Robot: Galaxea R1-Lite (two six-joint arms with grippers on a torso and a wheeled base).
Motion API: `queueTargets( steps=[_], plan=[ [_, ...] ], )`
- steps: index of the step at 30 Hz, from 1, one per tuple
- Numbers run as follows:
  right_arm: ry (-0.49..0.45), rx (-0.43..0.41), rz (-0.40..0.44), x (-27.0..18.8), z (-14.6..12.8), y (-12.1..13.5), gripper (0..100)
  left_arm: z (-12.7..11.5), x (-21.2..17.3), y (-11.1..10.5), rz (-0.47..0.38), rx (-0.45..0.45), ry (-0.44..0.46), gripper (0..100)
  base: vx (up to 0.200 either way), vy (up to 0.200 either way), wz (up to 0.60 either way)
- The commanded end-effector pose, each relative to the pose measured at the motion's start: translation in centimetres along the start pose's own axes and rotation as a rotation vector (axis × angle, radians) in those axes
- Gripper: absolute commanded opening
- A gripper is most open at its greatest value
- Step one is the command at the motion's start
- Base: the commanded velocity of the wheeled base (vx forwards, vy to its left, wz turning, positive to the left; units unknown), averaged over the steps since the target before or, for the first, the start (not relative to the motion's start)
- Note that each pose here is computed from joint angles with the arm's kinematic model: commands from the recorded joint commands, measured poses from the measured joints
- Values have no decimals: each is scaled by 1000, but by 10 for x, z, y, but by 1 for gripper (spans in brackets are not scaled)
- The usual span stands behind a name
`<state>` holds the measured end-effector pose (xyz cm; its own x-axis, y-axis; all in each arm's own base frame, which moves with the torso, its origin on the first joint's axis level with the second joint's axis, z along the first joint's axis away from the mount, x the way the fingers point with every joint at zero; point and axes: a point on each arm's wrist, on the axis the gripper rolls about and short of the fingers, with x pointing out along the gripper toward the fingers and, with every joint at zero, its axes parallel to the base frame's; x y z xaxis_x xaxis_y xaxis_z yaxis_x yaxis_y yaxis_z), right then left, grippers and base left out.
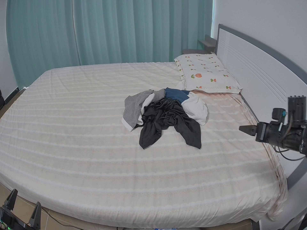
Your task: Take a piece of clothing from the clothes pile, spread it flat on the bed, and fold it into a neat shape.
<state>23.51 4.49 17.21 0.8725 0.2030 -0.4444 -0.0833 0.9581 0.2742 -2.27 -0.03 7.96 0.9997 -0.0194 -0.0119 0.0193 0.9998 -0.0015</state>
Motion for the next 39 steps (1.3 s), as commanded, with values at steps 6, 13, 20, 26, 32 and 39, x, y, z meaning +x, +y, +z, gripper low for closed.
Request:
queueTargets(
  steps=[6, 13, 20, 26, 32, 39],
  plan=[
    [104, 129, -63, 224, -23, 16, 100, -4, 1, 0, 4, 1, 11, 100, 0, 0, 0],
    [138, 151, -86, 266, -54, 21, 100, -4, 1, 0, 6, 1, 13, 100, 0, 0, 0],
    [134, 144, -100, 301, -75, 23, 100, -4, 1, 0, 6, 1, 13, 100, 0, 0, 0],
    [92, 141, -122, 329, -84, 23, 100, -4, 1, 0, 6, 3, 11, 100, 0, 0, 0],
    [69, 140, -120, 345, -88, 23, 100, -4, 1, 0, 6, 6, 13, 100, 0, 0, 0],
    [72, 143, -116, 360, -91, 27, 100, -4, 1, 0, 7, 6, 13, 100, 0, 0, 0]
  ],
)
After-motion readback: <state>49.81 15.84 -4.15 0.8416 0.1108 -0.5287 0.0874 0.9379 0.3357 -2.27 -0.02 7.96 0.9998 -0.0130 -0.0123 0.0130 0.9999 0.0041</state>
